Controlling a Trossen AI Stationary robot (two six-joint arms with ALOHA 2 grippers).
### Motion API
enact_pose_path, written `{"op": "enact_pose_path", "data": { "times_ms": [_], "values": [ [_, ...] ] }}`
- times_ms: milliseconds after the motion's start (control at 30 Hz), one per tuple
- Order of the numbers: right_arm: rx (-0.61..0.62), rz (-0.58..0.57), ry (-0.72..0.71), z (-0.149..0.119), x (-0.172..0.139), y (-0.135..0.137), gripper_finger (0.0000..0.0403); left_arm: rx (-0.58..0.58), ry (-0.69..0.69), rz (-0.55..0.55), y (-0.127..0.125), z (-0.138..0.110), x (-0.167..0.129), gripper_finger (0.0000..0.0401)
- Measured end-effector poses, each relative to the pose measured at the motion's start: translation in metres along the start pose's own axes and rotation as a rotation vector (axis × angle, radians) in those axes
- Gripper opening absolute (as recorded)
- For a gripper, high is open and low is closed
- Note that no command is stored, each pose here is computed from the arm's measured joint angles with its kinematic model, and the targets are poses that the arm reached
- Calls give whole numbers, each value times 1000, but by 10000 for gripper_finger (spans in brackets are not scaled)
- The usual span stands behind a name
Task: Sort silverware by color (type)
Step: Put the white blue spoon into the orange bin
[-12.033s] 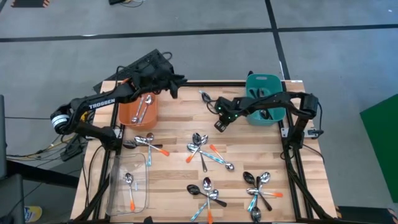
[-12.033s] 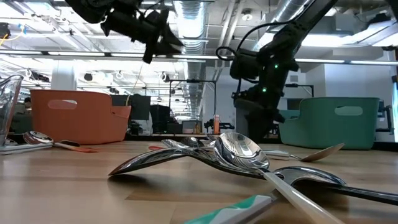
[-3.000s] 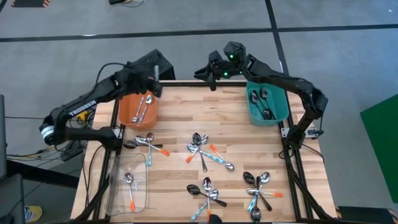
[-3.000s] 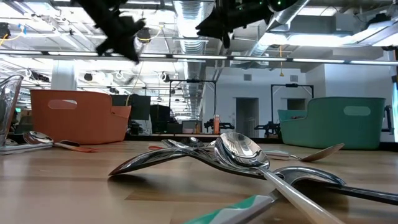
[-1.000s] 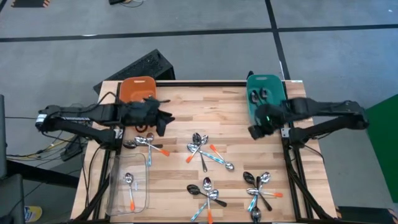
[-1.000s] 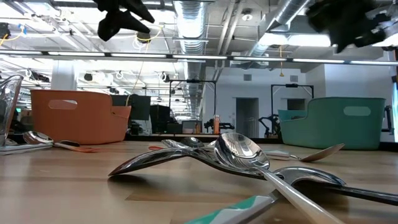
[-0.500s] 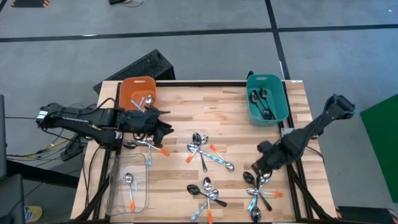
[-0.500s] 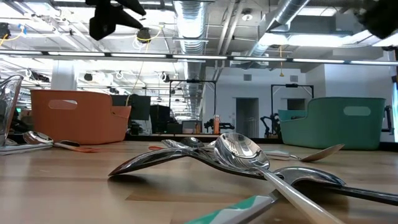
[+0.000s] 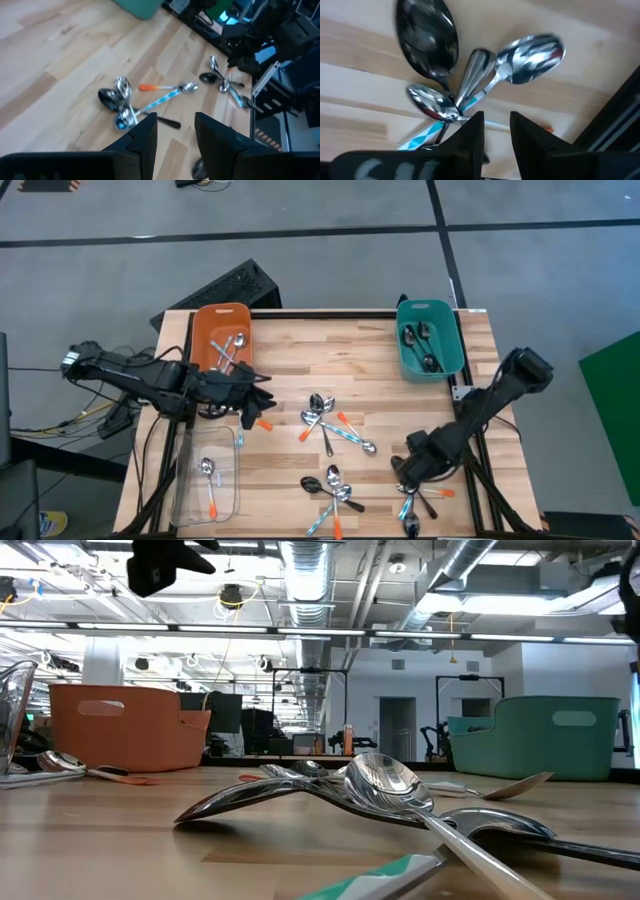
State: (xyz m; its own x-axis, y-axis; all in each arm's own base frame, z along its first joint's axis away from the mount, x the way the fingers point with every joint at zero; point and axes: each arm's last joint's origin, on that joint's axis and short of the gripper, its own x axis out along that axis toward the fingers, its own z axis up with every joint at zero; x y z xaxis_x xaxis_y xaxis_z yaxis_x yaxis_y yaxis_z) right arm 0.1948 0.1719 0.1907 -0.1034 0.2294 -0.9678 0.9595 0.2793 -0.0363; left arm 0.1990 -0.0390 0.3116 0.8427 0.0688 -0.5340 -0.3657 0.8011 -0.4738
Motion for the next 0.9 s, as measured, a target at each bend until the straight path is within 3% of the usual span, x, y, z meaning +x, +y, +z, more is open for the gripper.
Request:
{"op": "enact_pose_path", "data": {
  "times_ms": [533, 700, 900],
  "values": [
    [117, -148, 6, 1, 52, 19, 116, -3, 52, 104, -1, -18, -5, 118],
    [143, -118, 10, -1, 50, 22, 116, -1, 46, 114, 0, -18, -5, 118],
    [126, -118, -127, 7, 41, 15, 116, 14, 25, 135, 1, -17, -5, 118]
  ]
}}
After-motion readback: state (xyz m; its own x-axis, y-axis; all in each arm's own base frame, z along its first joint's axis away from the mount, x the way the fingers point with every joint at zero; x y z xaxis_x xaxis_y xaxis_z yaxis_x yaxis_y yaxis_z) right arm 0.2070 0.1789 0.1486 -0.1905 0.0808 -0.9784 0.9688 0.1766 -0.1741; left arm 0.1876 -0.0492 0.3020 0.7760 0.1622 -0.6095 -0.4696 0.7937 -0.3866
